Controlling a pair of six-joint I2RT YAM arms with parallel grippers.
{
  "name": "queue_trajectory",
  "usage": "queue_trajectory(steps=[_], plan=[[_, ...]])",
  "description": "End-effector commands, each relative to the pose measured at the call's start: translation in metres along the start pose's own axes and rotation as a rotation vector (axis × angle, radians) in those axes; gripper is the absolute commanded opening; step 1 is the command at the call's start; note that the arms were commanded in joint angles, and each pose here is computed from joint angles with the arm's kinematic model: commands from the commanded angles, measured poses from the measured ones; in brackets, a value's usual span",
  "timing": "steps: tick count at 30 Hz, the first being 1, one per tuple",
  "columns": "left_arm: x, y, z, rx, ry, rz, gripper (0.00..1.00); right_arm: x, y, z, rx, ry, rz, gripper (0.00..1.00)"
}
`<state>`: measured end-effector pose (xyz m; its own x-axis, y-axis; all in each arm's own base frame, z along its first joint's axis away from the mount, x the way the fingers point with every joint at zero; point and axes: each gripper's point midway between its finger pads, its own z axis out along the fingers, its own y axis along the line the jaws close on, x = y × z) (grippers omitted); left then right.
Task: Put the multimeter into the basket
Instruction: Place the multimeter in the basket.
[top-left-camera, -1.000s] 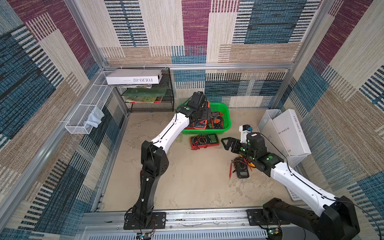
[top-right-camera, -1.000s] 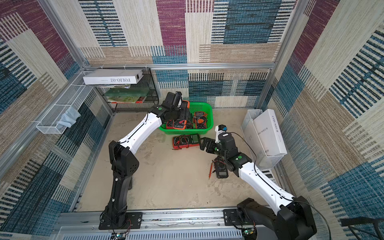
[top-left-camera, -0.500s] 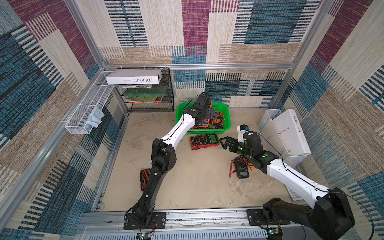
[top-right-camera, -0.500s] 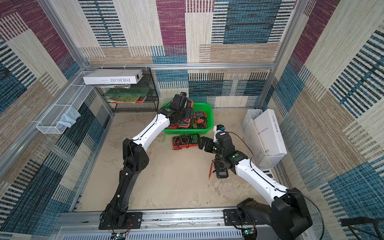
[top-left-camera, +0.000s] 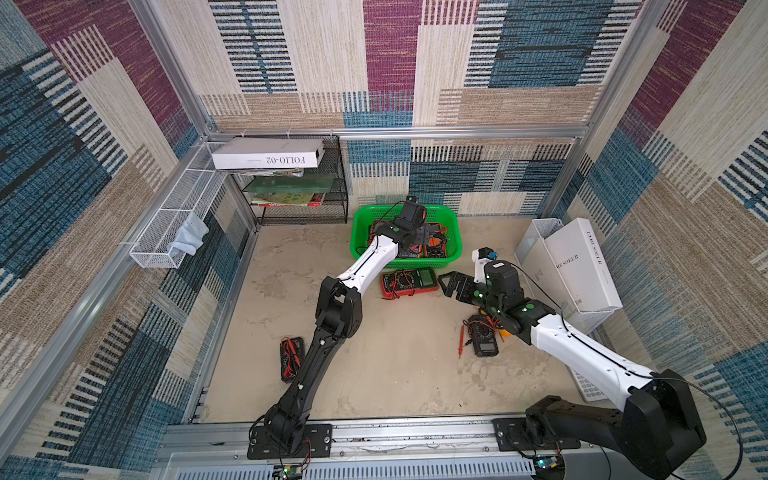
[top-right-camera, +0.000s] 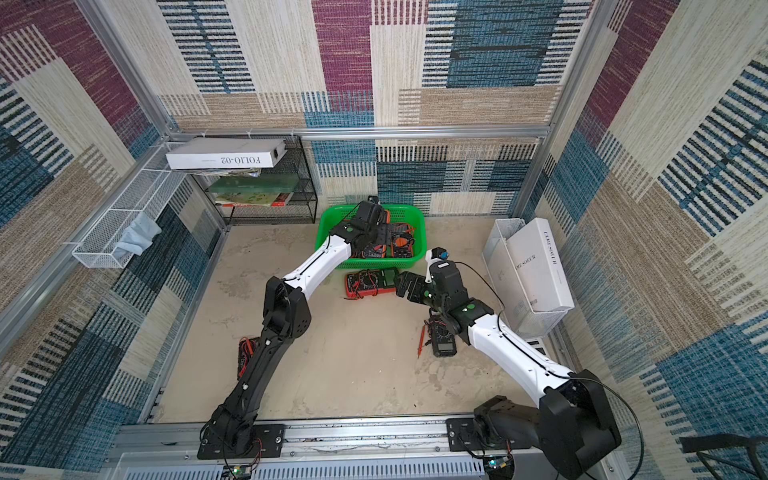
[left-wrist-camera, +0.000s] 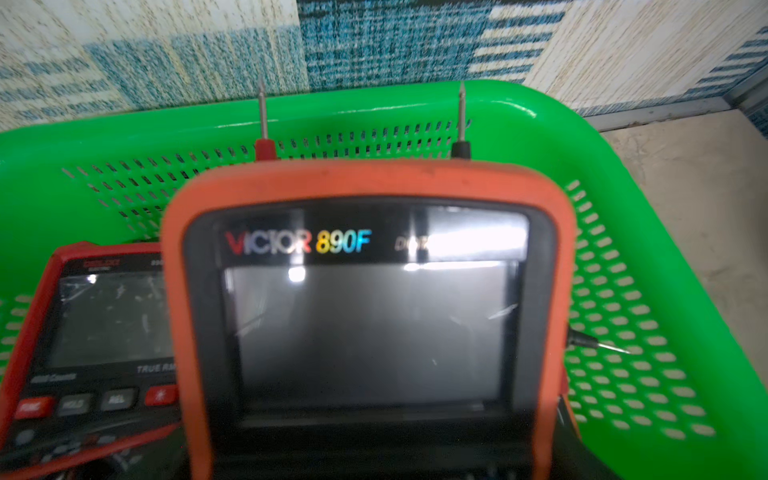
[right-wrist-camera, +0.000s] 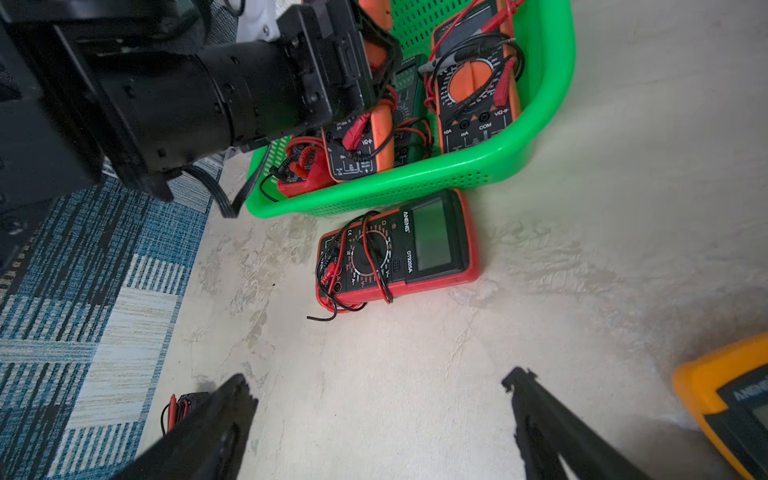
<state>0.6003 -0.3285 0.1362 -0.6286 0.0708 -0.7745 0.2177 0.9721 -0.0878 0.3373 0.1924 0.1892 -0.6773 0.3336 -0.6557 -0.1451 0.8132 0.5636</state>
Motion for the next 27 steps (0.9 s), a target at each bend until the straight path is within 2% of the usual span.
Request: queue_trajectory(steps=[1, 8, 12, 15, 19, 21, 24, 27], plan=[[-0.004, 0.007, 0.000, -0.041, -0.019, -0.003, 0.08, -0.003, 0.002, 0.001, -0.001, -0.005, -0.014, 1.00], [0.013, 0.017, 0.008, -0.082, 0.026, 0.019, 0.13, 0.000, 0.003, 0.006, -0.005, 0.010, -0.017, 1.00], [0.023, 0.019, 0.012, -0.090, 0.053, 0.023, 0.22, -0.001, 0.003, 0.006, -0.006, 0.010, -0.020, 0.99], [0.029, 0.019, 0.015, -0.086, 0.071, 0.020, 0.35, -0.001, 0.003, 0.005, -0.004, 0.009, -0.021, 1.00], [0.036, 0.021, 0.016, -0.089, 0.093, 0.018, 0.69, -0.001, 0.004, 0.003, -0.005, 0.007, -0.021, 1.00], [0.037, 0.023, 0.016, -0.095, 0.099, 0.014, 0.81, -0.002, 0.004, 0.002, -0.007, 0.006, -0.019, 1.00], [0.036, 0.026, 0.014, -0.101, 0.103, -0.005, 0.93, -0.002, 0.005, -0.001, -0.008, 0.003, -0.021, 0.99], [0.033, 0.028, 0.010, -0.102, 0.103, -0.016, 1.00, -0.005, 0.006, -0.005, -0.007, -0.006, -0.023, 1.00]])
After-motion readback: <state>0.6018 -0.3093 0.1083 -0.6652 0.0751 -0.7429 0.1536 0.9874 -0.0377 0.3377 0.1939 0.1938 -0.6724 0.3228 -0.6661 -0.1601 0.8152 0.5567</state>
